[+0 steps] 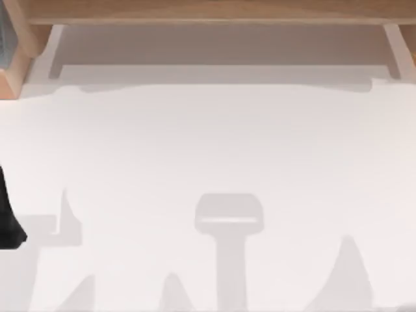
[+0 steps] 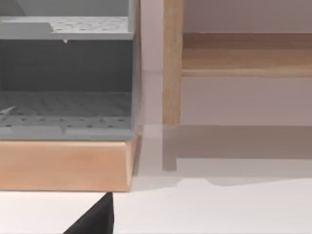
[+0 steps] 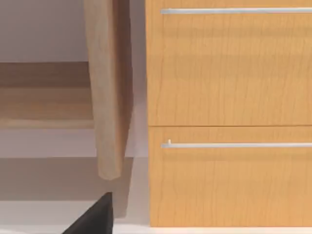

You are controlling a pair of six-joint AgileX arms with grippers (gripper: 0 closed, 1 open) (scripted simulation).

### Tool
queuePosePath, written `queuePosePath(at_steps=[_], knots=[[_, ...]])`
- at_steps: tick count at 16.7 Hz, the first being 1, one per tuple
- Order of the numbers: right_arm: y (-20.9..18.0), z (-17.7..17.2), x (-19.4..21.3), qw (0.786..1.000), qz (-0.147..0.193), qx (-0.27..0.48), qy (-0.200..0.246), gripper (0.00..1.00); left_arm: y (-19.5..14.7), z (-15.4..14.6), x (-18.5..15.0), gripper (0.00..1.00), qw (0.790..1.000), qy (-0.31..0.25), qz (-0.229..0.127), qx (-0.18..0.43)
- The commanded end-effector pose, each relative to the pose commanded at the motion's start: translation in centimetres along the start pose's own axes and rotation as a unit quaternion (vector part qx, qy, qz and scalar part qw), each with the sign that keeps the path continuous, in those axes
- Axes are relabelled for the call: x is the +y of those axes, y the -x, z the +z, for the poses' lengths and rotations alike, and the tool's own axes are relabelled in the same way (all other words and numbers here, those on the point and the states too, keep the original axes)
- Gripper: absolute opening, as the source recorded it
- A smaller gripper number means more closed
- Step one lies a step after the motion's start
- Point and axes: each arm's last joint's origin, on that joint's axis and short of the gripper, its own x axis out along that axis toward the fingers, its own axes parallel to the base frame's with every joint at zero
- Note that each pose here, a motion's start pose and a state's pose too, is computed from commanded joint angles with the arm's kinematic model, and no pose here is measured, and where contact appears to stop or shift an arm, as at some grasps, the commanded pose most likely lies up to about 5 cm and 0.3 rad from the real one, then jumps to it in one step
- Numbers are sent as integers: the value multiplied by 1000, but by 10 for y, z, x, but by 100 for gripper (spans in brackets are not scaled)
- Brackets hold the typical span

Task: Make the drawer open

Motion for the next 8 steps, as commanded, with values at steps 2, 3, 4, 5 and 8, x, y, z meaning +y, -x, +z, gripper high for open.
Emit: queuePosePath(at_steps=[2, 3, 4, 5, 8], knots=[[-1, 1, -12, 1000, 1, -2, 2, 100, 0, 0, 0, 100, 1000, 0, 0, 0], [-1, 1, -15, 1000, 1, -4, 4, 100, 0, 0, 0, 100, 1000, 0, 0, 0], [-1, 1, -16, 1000, 1, -4, 4, 100, 0, 0, 0, 100, 1000, 0, 0, 0], [-1, 1, -16, 1000, 1, -4, 4, 100, 0, 0, 0, 100, 1000, 0, 0, 0], [-1, 0, -15, 1000, 2, -3, 3, 100, 0, 0, 0, 100, 1000, 0, 0, 0]])
